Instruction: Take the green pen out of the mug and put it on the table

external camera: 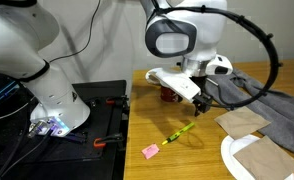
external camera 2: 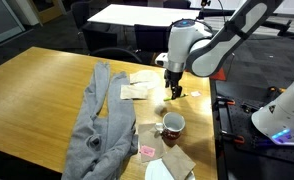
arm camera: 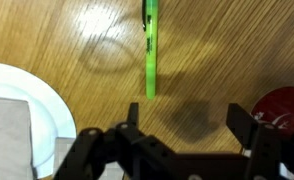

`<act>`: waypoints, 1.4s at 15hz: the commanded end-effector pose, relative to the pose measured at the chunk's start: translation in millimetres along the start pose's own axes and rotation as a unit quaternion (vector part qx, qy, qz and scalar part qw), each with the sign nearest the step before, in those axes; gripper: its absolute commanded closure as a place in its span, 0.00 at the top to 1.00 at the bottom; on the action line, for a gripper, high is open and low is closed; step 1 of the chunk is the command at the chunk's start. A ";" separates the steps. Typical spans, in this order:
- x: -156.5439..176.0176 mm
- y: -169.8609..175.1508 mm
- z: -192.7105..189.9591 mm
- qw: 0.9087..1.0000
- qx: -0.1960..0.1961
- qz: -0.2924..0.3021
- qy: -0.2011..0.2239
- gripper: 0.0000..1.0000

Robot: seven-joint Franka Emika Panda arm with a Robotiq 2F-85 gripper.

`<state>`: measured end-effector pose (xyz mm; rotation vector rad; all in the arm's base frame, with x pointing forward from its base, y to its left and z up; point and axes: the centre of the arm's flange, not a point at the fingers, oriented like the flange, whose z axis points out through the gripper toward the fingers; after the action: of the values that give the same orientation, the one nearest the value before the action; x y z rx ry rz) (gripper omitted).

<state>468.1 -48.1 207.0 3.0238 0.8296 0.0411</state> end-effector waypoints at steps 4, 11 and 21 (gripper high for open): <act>-18.7 -18.0 -83.2 0.999 -0.024 -0.013 0.030 1.00; -34.9 -31.2 -159.7 0.999 -0.013 -0.029 0.027 1.00; -33.2 -35.5 -180.4 0.999 -0.007 -0.023 0.030 1.00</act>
<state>416.6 -34.8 386.1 3.0035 0.8991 0.1373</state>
